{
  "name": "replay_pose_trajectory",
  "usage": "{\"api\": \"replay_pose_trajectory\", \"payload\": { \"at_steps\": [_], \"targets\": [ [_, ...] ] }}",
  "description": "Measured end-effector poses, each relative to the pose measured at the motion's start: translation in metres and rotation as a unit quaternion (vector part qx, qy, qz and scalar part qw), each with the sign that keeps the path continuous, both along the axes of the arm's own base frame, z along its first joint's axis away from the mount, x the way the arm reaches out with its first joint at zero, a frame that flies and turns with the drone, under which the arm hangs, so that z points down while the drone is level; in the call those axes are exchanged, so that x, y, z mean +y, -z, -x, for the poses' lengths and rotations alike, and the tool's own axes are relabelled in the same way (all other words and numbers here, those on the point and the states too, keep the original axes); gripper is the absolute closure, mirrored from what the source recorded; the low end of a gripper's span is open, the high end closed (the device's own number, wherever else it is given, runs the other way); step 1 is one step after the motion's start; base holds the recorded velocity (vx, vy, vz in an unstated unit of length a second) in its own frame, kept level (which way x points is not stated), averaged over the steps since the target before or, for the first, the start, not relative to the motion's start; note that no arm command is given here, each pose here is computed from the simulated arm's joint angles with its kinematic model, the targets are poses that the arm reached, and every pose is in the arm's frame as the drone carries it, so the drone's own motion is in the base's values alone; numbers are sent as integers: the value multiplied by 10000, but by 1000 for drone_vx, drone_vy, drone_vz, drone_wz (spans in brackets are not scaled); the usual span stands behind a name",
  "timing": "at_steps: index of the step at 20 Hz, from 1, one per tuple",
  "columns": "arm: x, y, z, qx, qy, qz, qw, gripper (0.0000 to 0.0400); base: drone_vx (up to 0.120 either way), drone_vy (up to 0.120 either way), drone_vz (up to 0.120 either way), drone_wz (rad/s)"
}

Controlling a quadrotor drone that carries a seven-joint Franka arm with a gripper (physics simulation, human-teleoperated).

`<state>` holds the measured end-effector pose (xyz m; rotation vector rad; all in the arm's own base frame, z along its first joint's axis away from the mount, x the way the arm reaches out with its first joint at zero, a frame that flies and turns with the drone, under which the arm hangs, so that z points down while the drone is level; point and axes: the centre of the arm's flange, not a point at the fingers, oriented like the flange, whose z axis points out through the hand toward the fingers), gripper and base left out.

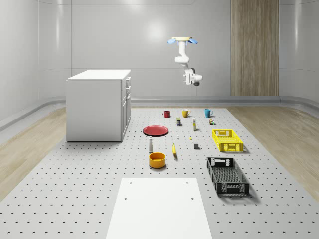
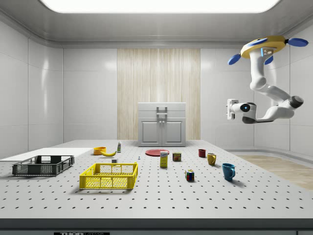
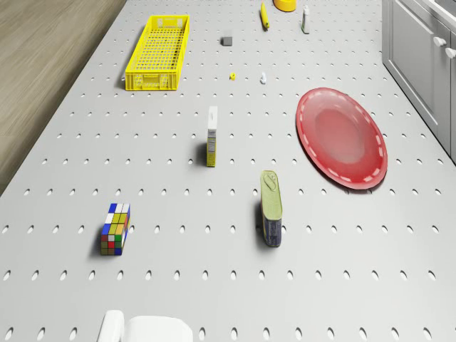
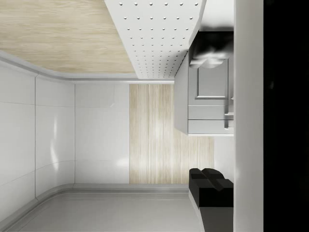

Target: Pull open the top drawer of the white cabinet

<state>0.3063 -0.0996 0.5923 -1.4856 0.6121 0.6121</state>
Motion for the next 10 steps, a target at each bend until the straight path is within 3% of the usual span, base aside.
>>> {"api": "replay_pose_trajectory", "payload": {
  "at_steps": [10],
  "targets": [
    [0, 2, 0, 1, 1, -6, 10000, 95, 120, 0, 0, 0]
  ]
}}
